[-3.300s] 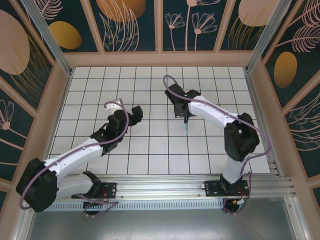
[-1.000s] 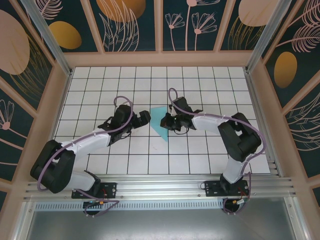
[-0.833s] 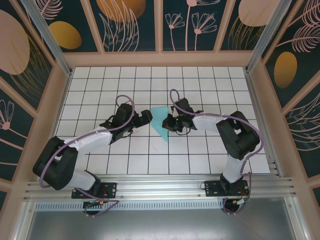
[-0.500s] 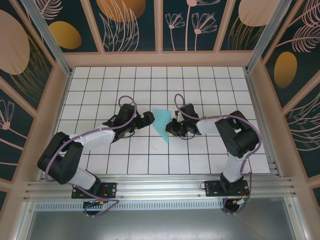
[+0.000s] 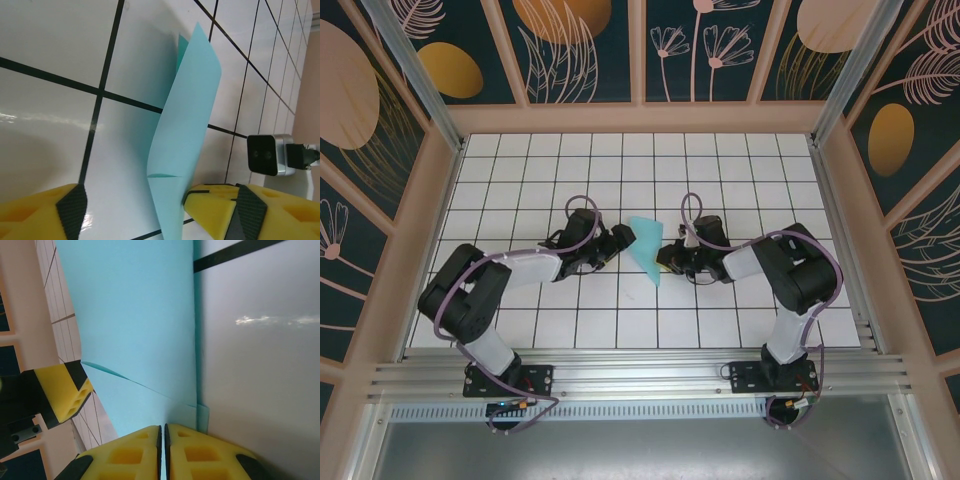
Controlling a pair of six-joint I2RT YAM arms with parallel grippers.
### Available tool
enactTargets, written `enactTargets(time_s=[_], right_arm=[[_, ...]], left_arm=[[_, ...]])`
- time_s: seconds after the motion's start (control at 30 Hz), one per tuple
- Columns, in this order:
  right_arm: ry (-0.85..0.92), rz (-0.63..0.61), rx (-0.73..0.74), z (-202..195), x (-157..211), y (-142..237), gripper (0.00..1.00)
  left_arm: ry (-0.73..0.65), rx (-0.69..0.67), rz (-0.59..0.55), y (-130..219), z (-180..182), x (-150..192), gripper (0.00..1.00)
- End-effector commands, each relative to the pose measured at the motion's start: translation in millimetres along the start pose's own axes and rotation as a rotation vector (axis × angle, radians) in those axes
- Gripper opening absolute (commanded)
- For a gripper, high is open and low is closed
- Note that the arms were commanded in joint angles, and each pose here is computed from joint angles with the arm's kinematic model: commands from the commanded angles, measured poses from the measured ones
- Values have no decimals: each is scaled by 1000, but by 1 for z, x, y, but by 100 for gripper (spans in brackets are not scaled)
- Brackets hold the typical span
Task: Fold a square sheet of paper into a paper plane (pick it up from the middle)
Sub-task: Fold the wing for the fifth time at the center of the table.
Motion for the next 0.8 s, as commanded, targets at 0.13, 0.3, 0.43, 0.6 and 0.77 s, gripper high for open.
enactTargets(time_s=[0.13, 0.3, 0.43, 0.6, 0.77], right_arm=[[-47, 22, 86, -22, 3, 2, 15], [-47, 19, 92, -21, 0, 1, 16], [-49, 16, 87, -19, -1, 1, 16], [-34, -6, 60, -7, -8, 4, 17], [-5, -51, -9, 17, -27, 6, 17]], left_arm=[[52, 95, 64, -16, -15, 0, 71], [49, 115, 119, -25, -16, 5, 64], [30, 114, 149, -31, -16, 7, 58], [19, 113, 159, -36, -14, 8, 38], [-6, 67, 155, -37, -2, 10, 26]])
Point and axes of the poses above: each hand's point on the last joint's axis, 136 mm out from that joint toward the fingers, its own y axis back along the fingers, its own z axis along the line the jaws close on, x = y × z, the point moved 4 cm from there along y, back along the fingers, and after that the axes turned 4 degrees about y, right-handed, at the moved point
